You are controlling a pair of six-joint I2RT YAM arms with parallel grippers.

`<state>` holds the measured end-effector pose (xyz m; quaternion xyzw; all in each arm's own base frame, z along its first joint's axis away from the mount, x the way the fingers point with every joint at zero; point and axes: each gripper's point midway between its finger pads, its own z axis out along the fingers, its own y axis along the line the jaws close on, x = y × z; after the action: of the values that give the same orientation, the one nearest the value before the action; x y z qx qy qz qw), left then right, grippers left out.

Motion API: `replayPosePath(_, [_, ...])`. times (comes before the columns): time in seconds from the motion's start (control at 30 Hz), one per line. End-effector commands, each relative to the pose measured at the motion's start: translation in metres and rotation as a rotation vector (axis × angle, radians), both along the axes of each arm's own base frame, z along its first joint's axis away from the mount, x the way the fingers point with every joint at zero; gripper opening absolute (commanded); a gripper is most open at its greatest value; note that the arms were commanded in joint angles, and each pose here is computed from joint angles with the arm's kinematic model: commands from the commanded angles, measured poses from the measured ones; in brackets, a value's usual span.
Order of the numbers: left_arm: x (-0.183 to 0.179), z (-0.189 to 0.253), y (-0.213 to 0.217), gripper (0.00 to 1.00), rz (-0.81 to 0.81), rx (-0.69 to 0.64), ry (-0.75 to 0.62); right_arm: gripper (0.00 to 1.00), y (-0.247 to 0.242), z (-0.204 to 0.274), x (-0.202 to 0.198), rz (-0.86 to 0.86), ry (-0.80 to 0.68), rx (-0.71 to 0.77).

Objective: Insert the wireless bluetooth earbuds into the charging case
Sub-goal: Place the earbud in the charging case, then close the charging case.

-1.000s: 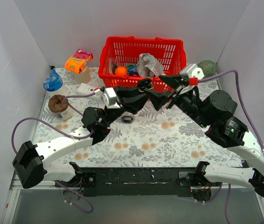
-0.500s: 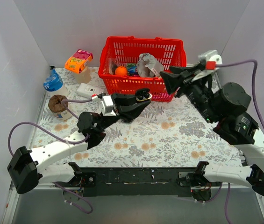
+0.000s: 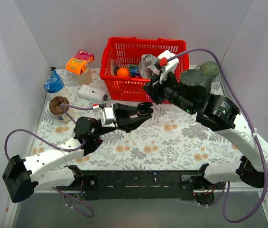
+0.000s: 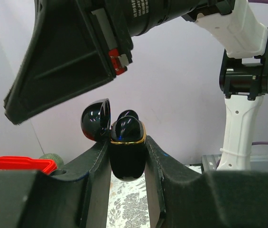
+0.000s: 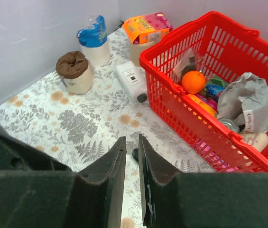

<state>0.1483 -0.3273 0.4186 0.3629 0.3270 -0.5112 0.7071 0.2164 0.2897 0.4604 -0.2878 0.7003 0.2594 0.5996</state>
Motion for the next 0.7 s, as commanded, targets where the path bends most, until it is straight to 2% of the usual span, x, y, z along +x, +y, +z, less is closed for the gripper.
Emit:
replayPosePath(0.0, [0.005, 0.012, 0.007, 0.0, 0.048, -0.028, -0.02, 0.24, 0.006, 0.012, -0.022, 0.112, 0.031, 0.036])
replayPosePath(0.2, [0.014, 0.016, 0.009, 0.0, 0.093, -0.048, 0.001, 0.24, 0.015, 0.002, -0.04, 0.208, 0.094, 0.032])
replayPosePath(0.67, [0.027, 0.027, 0.012, 0.0, 0.148, -0.089, 0.023, 0.2, 0.009, -0.016, -0.05, 0.231, 0.141, 0.006])
